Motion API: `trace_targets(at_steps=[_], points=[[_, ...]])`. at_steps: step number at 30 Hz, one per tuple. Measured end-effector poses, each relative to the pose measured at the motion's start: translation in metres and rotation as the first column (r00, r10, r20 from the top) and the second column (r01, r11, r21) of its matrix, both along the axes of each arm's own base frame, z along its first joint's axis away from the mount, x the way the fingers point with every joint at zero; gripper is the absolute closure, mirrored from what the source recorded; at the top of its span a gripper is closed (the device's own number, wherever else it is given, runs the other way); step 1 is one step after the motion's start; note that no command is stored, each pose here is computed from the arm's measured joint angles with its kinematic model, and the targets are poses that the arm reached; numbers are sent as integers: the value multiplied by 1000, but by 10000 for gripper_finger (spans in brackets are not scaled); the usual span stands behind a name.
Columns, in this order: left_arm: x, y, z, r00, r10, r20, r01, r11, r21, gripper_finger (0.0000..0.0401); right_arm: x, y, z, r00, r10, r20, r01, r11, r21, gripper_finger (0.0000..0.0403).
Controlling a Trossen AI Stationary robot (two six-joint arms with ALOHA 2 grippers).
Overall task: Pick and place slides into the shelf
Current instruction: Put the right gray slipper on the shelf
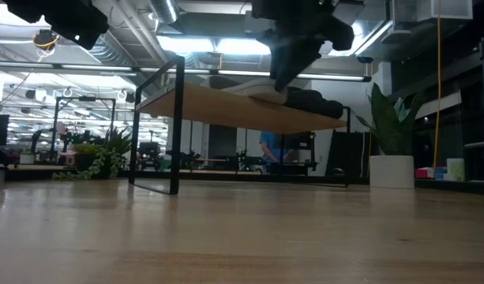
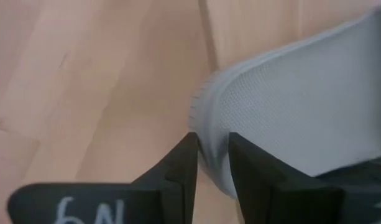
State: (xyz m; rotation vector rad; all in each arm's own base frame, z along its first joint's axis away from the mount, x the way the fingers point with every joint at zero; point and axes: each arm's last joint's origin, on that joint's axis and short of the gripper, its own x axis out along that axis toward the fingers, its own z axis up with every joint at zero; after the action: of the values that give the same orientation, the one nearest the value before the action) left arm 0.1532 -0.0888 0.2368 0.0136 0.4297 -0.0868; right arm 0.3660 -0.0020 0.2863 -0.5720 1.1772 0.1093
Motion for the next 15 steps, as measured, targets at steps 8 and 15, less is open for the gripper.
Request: trace_targets(at_steps=[8,15], points=[[0,0,0,1000,0,0,0,1000,0,291,4,0,15,999,-5,54,5,1000,-5,311],[0,0,0,1000,0,0,0,1000,0,291,-1,0,14,998,-60,12,59,998,19,311]])
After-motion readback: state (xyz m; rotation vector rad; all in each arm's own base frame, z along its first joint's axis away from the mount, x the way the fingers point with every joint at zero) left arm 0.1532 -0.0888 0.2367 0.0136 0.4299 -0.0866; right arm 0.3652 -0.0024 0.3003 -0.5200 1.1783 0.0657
